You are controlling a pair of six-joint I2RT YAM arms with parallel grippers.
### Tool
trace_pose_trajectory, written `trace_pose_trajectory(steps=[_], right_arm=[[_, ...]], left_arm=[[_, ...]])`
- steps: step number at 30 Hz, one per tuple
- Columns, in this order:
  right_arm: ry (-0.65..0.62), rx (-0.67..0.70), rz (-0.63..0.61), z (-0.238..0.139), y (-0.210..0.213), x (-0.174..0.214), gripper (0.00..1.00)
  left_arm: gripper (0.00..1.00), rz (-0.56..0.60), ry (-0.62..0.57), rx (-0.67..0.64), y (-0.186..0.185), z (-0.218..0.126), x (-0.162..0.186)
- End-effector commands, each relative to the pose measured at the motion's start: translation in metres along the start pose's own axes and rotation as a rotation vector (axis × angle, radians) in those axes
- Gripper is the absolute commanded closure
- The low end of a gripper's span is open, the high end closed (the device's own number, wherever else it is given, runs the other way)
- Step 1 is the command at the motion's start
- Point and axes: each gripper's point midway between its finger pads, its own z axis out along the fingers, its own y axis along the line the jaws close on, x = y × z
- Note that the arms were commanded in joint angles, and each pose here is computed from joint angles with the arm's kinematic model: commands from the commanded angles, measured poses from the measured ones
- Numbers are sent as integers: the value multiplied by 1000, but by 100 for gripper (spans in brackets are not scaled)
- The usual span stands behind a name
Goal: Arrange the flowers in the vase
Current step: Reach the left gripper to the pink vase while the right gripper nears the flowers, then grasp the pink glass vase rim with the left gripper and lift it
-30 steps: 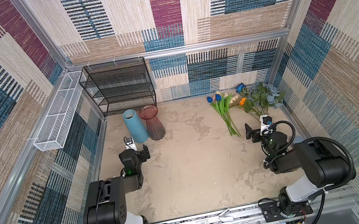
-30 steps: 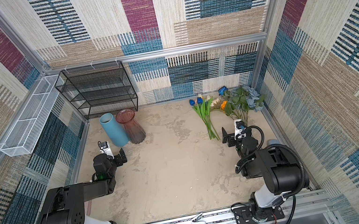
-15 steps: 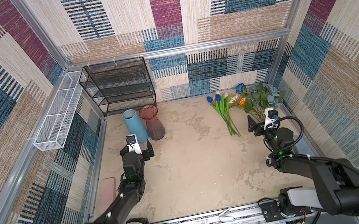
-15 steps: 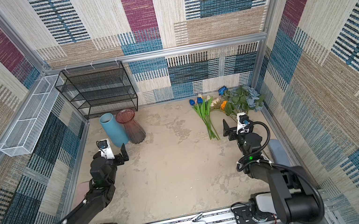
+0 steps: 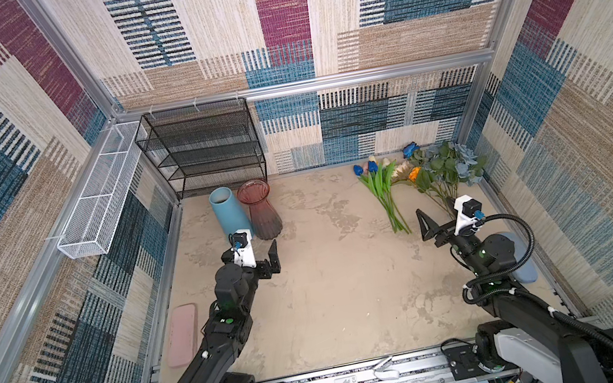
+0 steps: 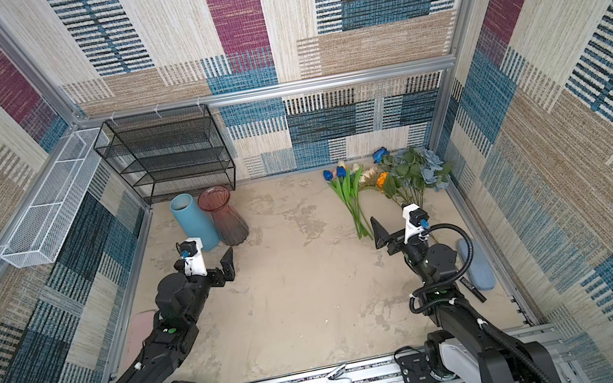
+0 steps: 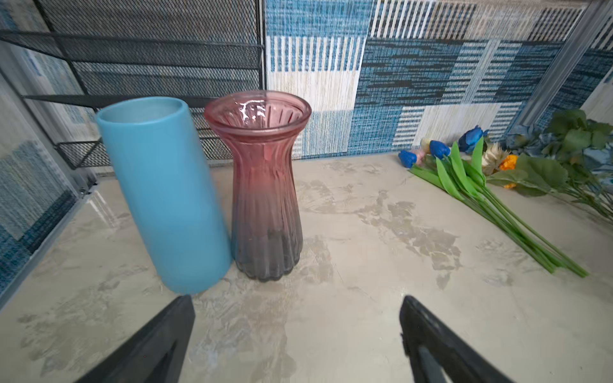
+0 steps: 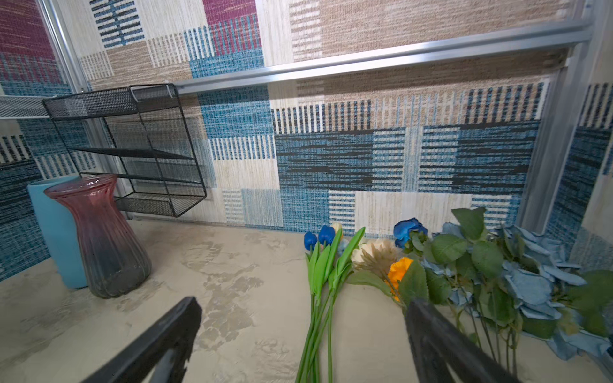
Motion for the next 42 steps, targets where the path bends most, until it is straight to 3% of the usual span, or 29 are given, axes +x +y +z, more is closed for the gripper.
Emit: trace_pose_trajectory(steps=[1, 14, 31, 35, 42], right_arm=[[-63, -65, 0, 3, 13, -16, 0], [-102, -138, -12, 1, 30, -31, 0], [-142, -132, -9, -6, 32, -42, 0], [-150, -121, -20, -8, 31, -44, 0], [-165, -105, -22, -12, 29, -48, 0]], left_arm=[[1, 9, -198, 51, -11, 16, -45], [1, 69, -258, -137, 21, 93, -40], [1, 51, -325, -214, 46, 169, -29], [5, 49, -313, -207, 46, 181, -23], [25, 42, -316, -188, 44, 184, -16]])
